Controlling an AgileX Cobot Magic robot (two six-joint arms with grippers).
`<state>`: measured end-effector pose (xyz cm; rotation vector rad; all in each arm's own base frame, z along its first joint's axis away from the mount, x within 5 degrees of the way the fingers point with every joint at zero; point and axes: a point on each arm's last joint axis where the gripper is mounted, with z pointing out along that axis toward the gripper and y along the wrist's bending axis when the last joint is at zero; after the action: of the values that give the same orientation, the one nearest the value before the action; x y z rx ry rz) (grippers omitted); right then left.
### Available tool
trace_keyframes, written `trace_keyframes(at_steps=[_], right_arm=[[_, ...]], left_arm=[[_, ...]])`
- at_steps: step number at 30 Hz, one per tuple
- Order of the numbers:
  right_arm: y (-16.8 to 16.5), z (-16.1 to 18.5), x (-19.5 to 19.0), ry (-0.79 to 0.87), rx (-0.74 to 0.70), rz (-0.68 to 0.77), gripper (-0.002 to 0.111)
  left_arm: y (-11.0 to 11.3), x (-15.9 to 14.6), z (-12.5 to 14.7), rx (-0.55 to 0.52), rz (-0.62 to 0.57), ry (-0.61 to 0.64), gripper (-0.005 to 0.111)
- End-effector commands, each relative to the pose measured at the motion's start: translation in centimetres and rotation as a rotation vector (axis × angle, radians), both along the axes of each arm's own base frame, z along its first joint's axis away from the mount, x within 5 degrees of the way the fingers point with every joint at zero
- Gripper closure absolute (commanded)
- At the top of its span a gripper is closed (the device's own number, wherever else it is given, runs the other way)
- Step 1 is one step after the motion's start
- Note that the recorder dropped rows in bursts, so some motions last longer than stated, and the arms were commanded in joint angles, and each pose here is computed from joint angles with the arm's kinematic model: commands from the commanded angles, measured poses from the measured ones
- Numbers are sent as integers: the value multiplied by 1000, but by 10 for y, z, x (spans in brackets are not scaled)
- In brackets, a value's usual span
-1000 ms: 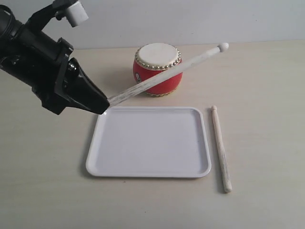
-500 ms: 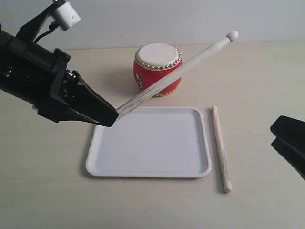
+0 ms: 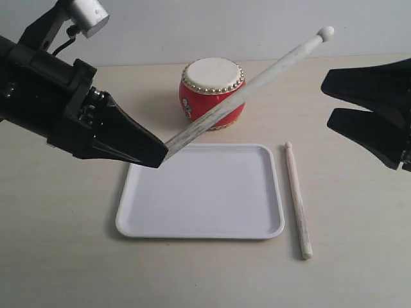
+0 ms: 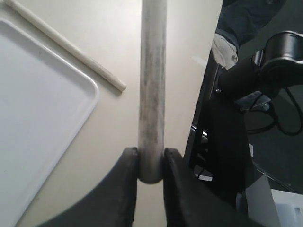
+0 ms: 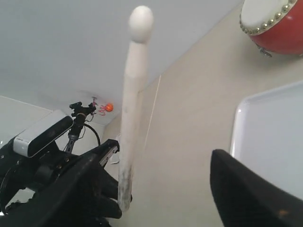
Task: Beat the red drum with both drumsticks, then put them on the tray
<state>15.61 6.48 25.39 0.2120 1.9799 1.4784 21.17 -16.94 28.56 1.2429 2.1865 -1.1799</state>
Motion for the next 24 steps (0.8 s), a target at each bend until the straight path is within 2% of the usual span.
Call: trace_keyframes(at_steps=[1,13,24], right_arm=[[1,6,16,-3,16,34,45],[43,27,29,-84,-162,51,45],[77,35,54,82,-97,40,46]], left_arm=[[-4,-3,6,-58,12,26,107],[-5,-2,6,-73,37,51,107],[-5,-2,6,-73,37,51,107]])
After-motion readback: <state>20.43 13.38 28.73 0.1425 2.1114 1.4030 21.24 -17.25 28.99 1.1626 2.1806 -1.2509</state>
